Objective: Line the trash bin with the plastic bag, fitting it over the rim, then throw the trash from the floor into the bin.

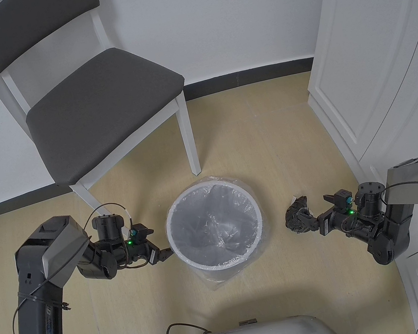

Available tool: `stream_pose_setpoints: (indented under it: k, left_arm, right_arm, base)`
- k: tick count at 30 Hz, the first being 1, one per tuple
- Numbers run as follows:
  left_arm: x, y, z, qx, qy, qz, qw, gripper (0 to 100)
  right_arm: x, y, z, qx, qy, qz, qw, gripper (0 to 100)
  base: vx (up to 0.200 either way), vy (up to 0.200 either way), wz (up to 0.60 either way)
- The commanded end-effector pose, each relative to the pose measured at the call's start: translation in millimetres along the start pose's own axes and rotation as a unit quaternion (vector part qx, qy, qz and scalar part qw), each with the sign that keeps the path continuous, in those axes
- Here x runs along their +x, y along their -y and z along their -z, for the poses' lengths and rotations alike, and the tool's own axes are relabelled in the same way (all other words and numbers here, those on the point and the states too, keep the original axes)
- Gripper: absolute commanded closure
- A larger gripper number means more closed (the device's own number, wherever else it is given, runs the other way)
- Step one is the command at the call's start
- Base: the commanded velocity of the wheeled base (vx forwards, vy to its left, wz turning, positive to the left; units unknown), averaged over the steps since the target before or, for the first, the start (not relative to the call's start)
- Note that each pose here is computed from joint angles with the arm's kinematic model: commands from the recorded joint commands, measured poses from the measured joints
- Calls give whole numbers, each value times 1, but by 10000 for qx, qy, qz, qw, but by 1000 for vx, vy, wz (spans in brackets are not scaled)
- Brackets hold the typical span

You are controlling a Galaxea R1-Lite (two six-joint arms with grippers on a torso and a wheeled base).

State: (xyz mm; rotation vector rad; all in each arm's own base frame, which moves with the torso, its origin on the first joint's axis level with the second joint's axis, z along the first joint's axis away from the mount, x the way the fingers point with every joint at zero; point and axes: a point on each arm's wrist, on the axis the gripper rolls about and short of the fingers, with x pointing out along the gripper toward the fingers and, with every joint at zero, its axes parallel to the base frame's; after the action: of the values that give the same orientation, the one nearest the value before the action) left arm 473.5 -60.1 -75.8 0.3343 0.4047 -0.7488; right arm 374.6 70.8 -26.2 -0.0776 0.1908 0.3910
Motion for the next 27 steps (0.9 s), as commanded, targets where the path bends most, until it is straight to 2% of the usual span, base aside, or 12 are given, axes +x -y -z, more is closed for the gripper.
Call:
stream_pose_setpoints:
  k: [1,5,11,12,13,14,15,18,21,22,24,27]
  left_arm:
    - [-23,-8,-16,218,-67,-81,9997,0]
    - [-49,-6,-35,318,-198,-54,9993,0]
    - [-90,5,-91,597,136,-163,9980,0]
    - [-99,13,-111,715,260,-131,9970,0]
    - [-99,13,-111,715,260,-131,9970,0]
    - [-110,21,-130,786,329,-81,9963,0]
    - [-112,23,-132,793,333,-68,9963,0]
    - [-119,47,-159,906,253,42,9956,0]
    - [-105,79,-173,1070,-126,-265,9938,0]
    - [-103,81,-174,1084,-163,-321,9935,0]
    - [-88,111,-188,1131,-333,-665,9908,0]
    - [-66,134,-197,1066,-509,-710,9905,0]
  right_arm:
    - [-1,0,-1,-8,30,-2,10000,0]
    - [-3,0,-7,-24,105,4,9999,0]
    - [-7,0,-19,-45,203,4,9998,0]
    - [-8,1,-23,-48,262,24,9996,0]
    - [-8,1,-23,-48,262,24,9996,0]
    - [-10,5,-28,-48,304,81,9995,0]
    - [-10,6,-28,-46,304,96,9995,0]
    - [-15,11,-40,45,249,150,9996,0]
    - [-18,14,-53,200,28,247,9995,0]
    - [-19,14,-55,224,-9,252,9994,0]
    - [-23,17,-74,550,-289,470,9970,0]
    - [-24,19,-90,947,-500,732,9916,0]
  base:
    - [0,0,0]
    - [0,0,0]
    - [0,0,0]
    - [0,0,0]
    - [0,0,0]
    - [0,0,0]
    - [0,0,0]
    - [0,0,0]
    - [0,0,0]
    - [0,0,0]
    - [0,0,0]
    - [0,0,0]
